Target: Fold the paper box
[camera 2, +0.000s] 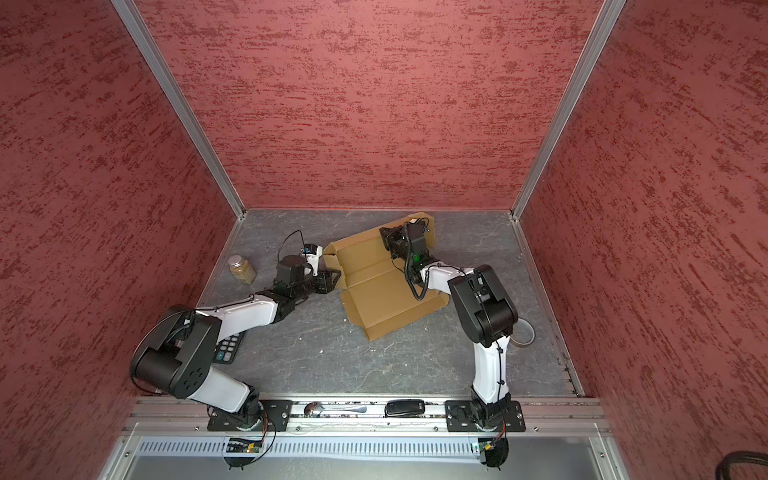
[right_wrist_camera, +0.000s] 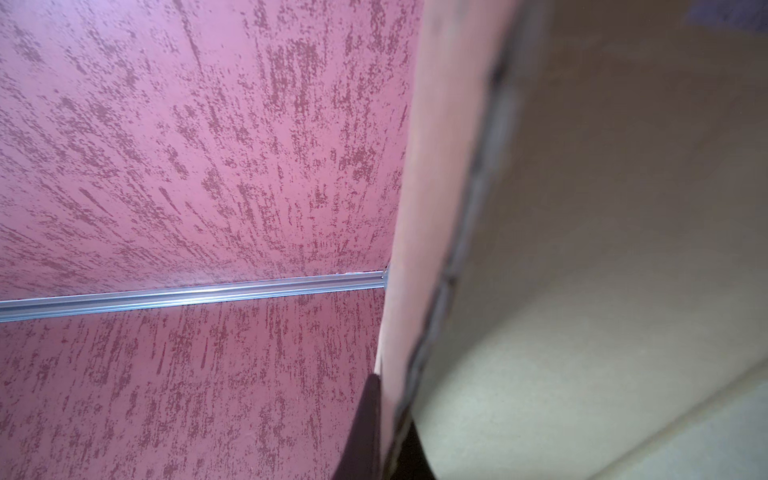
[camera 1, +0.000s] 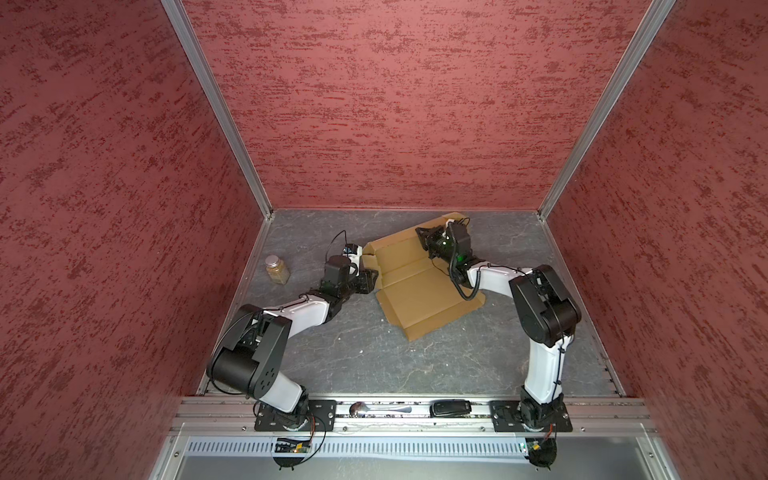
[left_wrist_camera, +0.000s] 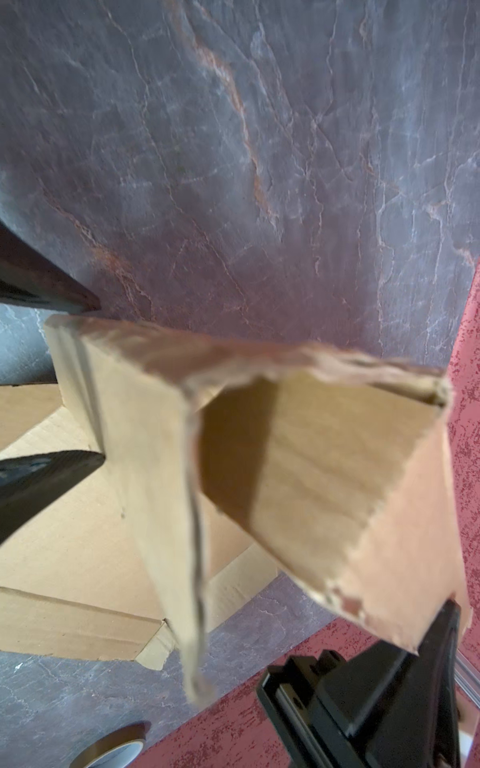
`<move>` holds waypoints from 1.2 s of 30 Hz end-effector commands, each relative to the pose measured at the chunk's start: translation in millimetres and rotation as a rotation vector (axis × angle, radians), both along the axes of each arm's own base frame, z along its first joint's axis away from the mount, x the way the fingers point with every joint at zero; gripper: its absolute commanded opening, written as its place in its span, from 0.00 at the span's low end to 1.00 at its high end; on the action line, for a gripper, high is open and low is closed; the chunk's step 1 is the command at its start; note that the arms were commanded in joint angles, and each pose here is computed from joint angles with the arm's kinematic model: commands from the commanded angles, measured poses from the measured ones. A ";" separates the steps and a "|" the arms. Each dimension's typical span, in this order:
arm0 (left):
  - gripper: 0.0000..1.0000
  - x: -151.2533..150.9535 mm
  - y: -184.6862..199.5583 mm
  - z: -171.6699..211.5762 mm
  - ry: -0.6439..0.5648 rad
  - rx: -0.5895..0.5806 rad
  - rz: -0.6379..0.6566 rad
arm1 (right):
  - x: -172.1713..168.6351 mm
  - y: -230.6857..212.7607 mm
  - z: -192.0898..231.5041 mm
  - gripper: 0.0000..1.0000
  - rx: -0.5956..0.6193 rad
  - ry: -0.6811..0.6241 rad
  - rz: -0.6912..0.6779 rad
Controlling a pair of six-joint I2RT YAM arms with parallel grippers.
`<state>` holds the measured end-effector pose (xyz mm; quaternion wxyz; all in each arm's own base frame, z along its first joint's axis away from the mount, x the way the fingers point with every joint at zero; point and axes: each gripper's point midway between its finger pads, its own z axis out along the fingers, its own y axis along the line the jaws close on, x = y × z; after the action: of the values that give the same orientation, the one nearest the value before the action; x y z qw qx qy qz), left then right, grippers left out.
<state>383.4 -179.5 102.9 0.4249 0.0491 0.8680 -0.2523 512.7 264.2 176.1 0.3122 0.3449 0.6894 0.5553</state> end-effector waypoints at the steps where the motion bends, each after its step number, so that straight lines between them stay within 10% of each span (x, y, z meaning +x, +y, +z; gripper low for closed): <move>1: 0.54 5.9 -7.1 6.6 -0.035 0.012 -0.017 | -0.3 -2.0 8.0 0.04 0.039 -0.026 -0.001; 36: 0.44 19.4 -33.5 -11.4 -0.003 0.155 0.095 | -15.2 -2.4 -14.8 0.04 0.096 -0.034 0.029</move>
<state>396.2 -214.0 91.1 0.4278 0.0548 0.8840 -0.1805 500.4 261.0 173.5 0.3182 0.3275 0.6631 0.5931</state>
